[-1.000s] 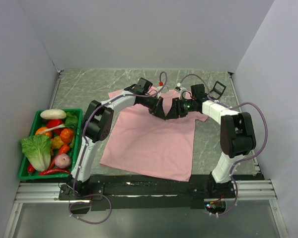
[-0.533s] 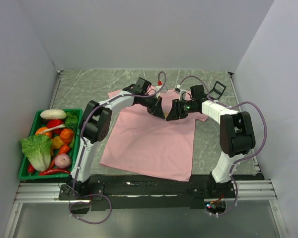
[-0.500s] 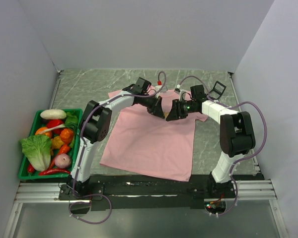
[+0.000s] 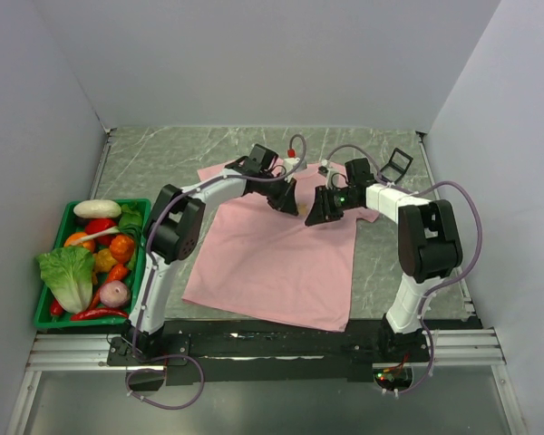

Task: Pin the brooch onto the clothing
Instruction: Adjust the brooch, then hold the flattened clothing at the center of the board.

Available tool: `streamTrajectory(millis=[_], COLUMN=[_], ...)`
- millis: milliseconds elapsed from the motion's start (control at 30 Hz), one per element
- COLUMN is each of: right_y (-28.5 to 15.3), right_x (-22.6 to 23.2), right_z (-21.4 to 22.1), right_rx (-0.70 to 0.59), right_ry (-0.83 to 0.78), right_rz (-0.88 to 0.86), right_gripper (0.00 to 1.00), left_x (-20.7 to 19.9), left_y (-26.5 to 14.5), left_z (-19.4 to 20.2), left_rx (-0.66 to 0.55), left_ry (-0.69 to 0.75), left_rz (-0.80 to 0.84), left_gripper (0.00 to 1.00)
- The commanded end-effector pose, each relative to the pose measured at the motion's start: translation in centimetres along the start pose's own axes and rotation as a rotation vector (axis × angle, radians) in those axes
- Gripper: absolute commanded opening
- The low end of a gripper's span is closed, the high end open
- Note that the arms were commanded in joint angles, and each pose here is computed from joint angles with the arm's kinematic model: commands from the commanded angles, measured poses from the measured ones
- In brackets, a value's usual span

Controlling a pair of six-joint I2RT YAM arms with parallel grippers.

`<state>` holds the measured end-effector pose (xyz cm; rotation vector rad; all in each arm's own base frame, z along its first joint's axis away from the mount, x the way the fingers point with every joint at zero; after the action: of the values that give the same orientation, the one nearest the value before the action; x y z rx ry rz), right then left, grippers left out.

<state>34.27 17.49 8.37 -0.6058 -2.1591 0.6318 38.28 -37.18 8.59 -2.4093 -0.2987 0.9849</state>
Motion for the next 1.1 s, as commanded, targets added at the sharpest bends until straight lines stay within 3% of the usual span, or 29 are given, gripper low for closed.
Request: streamTrajectory(millis=[0, 300, 500, 633, 1067], right_y=[0.2, 1.1, -0.7, -2.2, -2.8], right_x=[-1.1, -2.6, -3.6, -3.4, -5.7], right_z=[-1.3, -3.0, -3.7, -3.7, -2.7], right_rx=[-0.012, -0.037, -0.130, -0.194, -0.215], right_ry=[-0.001, 0.001, 0.077, 0.124, 0.292], right_rz=[0.061, 0.094, 0.144, 0.126, 0.245], right_gripper=[0.34, 0.34, 0.34, 0.38, 0.45], left_x=[-1.4, 1.1, 1.3, 2.2, 3.4], left_y=[-0.9, 0.3, 1.6, 3.0, 4.8], left_z=[-3.0, -4.9, -5.8, -5.2, -3.5], left_rx=[-0.086, -0.123, -0.123, -0.102, -0.064], left_ry=[0.105, 0.112, 0.115, 0.095, 0.075], left_rz=[-0.046, -0.151, -0.102, -0.076, -0.080], left_gripper=[0.01, 0.01, 0.01, 0.01, 0.01])
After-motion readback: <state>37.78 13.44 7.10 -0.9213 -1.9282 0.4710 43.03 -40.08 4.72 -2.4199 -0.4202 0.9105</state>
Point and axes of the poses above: each gripper's point midway between its finger pads, its own y axis out along the fingers, its own x axis along the line the jaws close on, z = x × y, the point moved 2 cm from there along -y, back along the fingers, and after that the axes turned 8 degrees about -y, right-handed, at the moved point
